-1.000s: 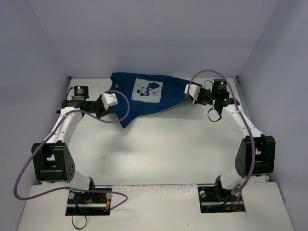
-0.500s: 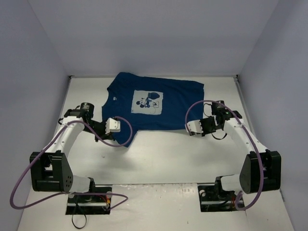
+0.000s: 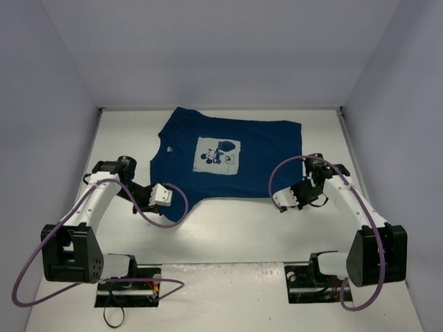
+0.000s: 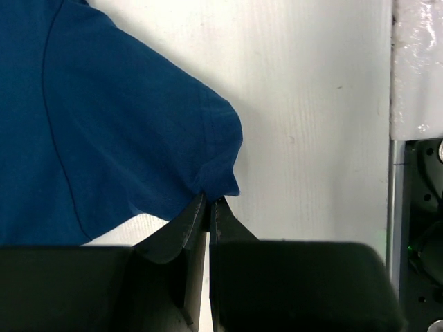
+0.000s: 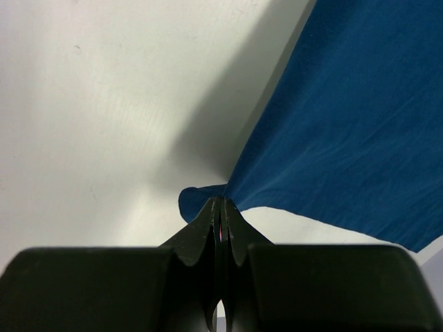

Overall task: Fold and stack the t-shirts
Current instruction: Flatten out the tshirt

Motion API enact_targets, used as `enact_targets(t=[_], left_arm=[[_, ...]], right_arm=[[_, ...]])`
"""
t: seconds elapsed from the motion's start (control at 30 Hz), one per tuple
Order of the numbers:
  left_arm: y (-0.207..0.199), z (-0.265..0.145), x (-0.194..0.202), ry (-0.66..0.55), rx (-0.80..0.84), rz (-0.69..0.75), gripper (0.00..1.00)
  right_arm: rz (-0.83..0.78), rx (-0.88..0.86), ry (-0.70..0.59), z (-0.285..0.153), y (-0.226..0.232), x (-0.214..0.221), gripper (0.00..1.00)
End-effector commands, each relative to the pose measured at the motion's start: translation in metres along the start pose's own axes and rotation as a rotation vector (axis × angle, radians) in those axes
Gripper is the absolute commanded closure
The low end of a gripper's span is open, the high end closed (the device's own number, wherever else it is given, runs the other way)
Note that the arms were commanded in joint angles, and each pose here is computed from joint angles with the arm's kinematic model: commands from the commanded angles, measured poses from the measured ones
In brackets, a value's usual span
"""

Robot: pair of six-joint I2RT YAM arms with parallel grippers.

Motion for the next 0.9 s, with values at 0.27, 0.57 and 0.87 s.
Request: enact_targets(t=[0.27, 0.57, 0.87], left_arm=[[-0.058, -0.001, -0.039, -0.112, 0.184, 0.069, 1.0], [-0.067, 0.003, -0.035, -0.069, 0.245, 0.155, 0.63], [-0.062, -0.007, -0.034, -0.034, 0.154, 0.315, 0.41]], right_arm=[[-0.014, -0.064, -0.02, 0.002, -0.014, 0.006, 0.99], [0.024, 0.015, -0.052, -0.012, -0.038, 0.0, 0.36], [0.043, 0.192, -0.159, -0.048, -0.065, -0.031, 0.27]])
Point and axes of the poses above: each gripper's point midway between its finger pads, its own z axis out along the fingers, its own y axis along the line the jaws close on, x = y × z, the point moved 3 cm from there along -z, back along the fingers, and after that the axes turned 2 degrees about -z, right-handed, at the moved point
